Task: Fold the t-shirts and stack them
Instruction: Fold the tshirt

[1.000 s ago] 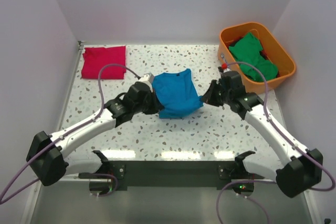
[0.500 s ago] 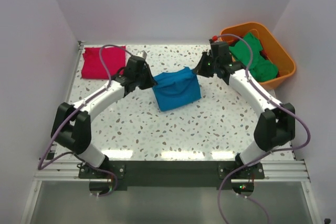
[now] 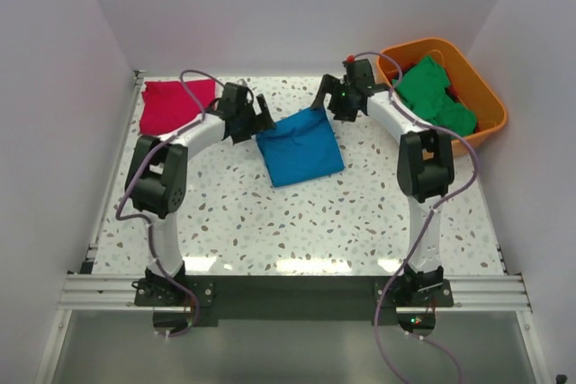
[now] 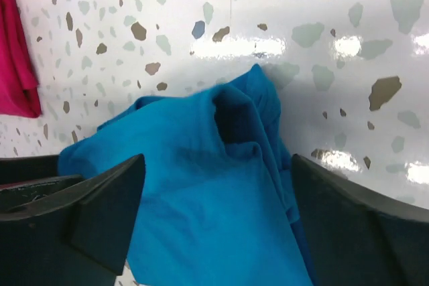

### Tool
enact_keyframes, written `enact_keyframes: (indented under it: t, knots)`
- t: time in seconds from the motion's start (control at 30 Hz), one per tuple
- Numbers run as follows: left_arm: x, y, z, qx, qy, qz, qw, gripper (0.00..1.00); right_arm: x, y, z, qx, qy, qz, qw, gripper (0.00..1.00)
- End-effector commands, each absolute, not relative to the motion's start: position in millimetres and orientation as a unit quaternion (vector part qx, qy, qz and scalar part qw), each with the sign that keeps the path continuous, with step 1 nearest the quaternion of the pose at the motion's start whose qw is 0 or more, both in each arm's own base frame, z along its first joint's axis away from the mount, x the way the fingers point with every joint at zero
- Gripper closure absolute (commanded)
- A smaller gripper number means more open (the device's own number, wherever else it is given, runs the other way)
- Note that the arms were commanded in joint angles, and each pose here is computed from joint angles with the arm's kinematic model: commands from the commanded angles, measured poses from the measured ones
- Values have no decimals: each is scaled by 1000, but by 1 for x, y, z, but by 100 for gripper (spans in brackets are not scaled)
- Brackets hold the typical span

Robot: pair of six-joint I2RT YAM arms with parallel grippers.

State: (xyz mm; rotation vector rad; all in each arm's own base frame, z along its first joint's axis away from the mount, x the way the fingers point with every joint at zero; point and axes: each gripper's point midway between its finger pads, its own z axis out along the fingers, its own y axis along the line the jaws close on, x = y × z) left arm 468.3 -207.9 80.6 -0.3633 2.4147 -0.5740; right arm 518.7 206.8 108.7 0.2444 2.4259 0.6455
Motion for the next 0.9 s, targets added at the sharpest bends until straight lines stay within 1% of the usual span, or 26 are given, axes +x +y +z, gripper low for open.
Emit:
enact_keyframes:
  t: [0.0, 0.03, 0.07, 0.1, 0.13, 0.17, 0.2, 0.23, 0.3, 0.33, 0.37, 0.43, 0.5, 0.53, 0.57, 0.63, 0.7, 0.73, 0.77, 0.87]
  knots:
    - [485, -202, 102, -137, 908, -213, 334, 0, 532, 211, 151, 60, 904, 262, 331, 1]
    - [476, -201, 95, -136, 910, -213, 327, 0, 530, 211, 158, 57, 902, 263, 339, 1]
    - [474, -204, 108, -130, 902, -230, 341, 0, 526, 211, 158, 51, 900, 265, 343, 1]
    - [469, -202, 109, -129, 901, -232, 344, 0, 518, 213, 185, 39, 888, 280, 362, 1]
    - [456, -198, 96, -132, 907, -227, 331, 0, 505, 210, 173, 37, 894, 278, 350, 1]
    - [451, -201, 105, -128, 901, -240, 337, 0, 498, 209, 180, 33, 889, 281, 360, 1]
    - [445, -201, 103, -127, 902, -243, 334, 0, 487, 208, 200, 27, 881, 285, 375, 1]
    - [432, -200, 91, -126, 908, -240, 320, 0, 470, 204, 186, 28, 889, 280, 362, 1]
    - [420, -206, 88, -117, 910, -243, 316, 0, 452, 203, 190, 19, 885, 284, 369, 1]
    - [413, -206, 79, -116, 914, -238, 306, 0, 437, 204, 211, 6, 873, 298, 385, 1]
    - [407, -210, 74, -112, 918, -236, 300, 0, 420, 203, 194, 1, 879, 297, 373, 1]
    - [402, -212, 63, -114, 922, -234, 285, 0, 399, 210, 204, -22, 861, 322, 392, 1]
    - [399, -214, 57, -118, 925, -234, 275, 0, 393, 220, 211, -40, 851, 343, 395, 1]
    - [397, -214, 55, -120, 926, -231, 273, 0, 400, 226, 214, -43, 850, 350, 391, 1]
    - [396, -214, 53, -124, 926, -228, 273, 0, 397, 233, 212, -51, 853, 362, 372, 1]
    - [394, -214, 52, -127, 927, -225, 273, 0, 402, 249, 213, -58, 849, 381, 362, 1]
    - [394, -212, 52, -132, 926, -223, 276, 0, 407, 270, 192, -71, 851, 399, 336, 1]
    - [393, -211, 53, -133, 926, -221, 277, 0, 413, 277, 196, -78, 848, 403, 335, 1]
    - [393, -210, 53, -135, 925, -219, 278, 0, 419, 284, 174, -78, 858, 399, 315, 1]
    - [393, -210, 52, -134, 926, -219, 277, 0, 437, 310, 175, -87, 841, 428, 319, 1]
